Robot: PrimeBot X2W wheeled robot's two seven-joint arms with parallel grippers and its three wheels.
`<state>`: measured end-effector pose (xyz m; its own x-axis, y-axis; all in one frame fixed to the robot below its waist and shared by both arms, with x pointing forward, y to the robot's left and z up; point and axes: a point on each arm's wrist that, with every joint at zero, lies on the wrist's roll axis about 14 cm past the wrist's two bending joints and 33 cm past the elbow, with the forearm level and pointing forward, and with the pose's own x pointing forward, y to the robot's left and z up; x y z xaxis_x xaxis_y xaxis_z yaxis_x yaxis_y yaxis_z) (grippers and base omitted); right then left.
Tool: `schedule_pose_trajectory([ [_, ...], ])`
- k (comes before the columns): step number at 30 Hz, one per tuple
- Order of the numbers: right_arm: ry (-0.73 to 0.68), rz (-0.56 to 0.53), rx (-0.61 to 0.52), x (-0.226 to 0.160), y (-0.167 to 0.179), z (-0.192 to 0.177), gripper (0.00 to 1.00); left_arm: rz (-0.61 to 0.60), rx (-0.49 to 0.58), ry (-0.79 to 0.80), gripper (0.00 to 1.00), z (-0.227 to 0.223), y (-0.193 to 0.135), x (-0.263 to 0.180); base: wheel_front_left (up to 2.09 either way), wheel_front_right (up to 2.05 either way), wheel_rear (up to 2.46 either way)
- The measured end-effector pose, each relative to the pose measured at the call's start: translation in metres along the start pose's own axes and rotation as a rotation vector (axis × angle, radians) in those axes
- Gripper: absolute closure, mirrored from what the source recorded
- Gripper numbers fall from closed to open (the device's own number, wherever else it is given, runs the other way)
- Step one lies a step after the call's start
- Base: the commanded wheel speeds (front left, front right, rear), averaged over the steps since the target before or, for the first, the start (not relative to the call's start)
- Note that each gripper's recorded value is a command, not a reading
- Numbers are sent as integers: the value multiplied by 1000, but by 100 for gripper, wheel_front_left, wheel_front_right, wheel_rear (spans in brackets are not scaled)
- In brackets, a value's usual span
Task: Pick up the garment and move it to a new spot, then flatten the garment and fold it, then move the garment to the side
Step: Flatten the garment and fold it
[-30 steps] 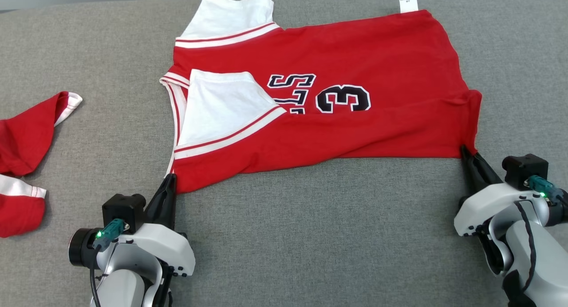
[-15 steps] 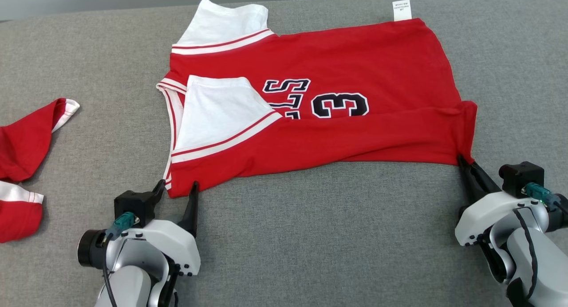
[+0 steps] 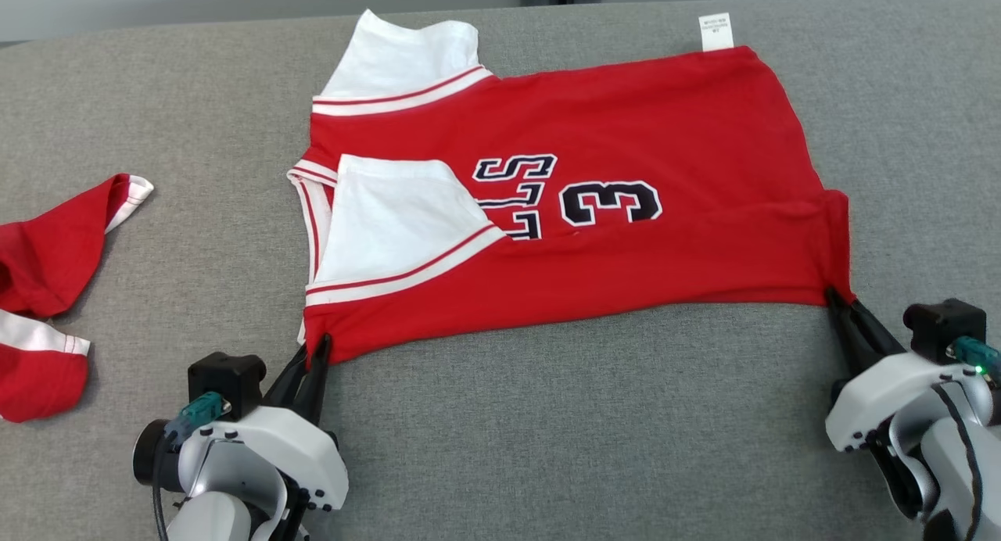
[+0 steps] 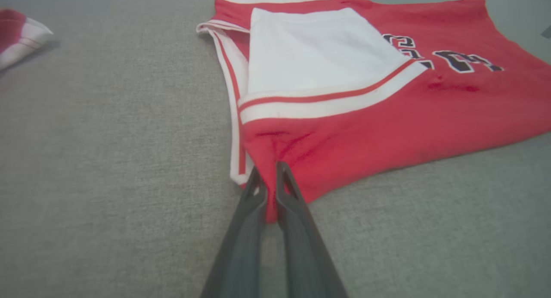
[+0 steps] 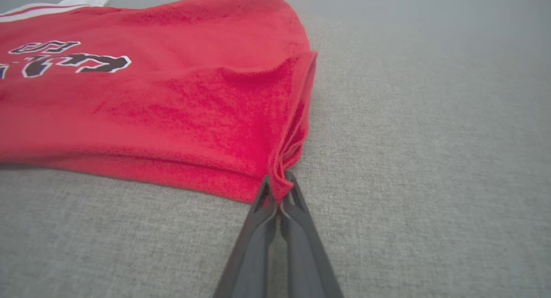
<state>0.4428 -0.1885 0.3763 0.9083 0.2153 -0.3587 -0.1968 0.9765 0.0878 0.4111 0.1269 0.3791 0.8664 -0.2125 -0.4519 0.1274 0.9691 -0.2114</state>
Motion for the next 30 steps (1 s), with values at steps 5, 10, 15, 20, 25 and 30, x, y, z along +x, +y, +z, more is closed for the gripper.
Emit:
schedule_pose_trajectory([
  [5, 31, 16, 4, -16, -2, -14, 100, -8, 1, -40, 100, 13, 2, -22, 0, 0, 0],
  [10, 50, 57, 31, -34, 4, -25, 100, -55, -18, 5, 100, 6, -9, -41, 0, 0, 0],
  [15, 71, 55, 14, -55, -7, -31, 100, -70, -20, 73, 100, -6, -13, -57, 0, 0, 0],
  [20, 97, 48, 16, -73, -11, -42, 100, -59, -12, 107, 100, -10, -11, -68, 0, 0, 0],
  [25, 94, 39, 22, -76, -12, -43, 31, -53, -55, 149, 80, -19, -13, -68, 0, 0, 0],
  [30, 63, 2, 6, -73, -22, -34, 0, -32, -68, 176, 0, -24, -10, -70, 0, 0, 0],
])
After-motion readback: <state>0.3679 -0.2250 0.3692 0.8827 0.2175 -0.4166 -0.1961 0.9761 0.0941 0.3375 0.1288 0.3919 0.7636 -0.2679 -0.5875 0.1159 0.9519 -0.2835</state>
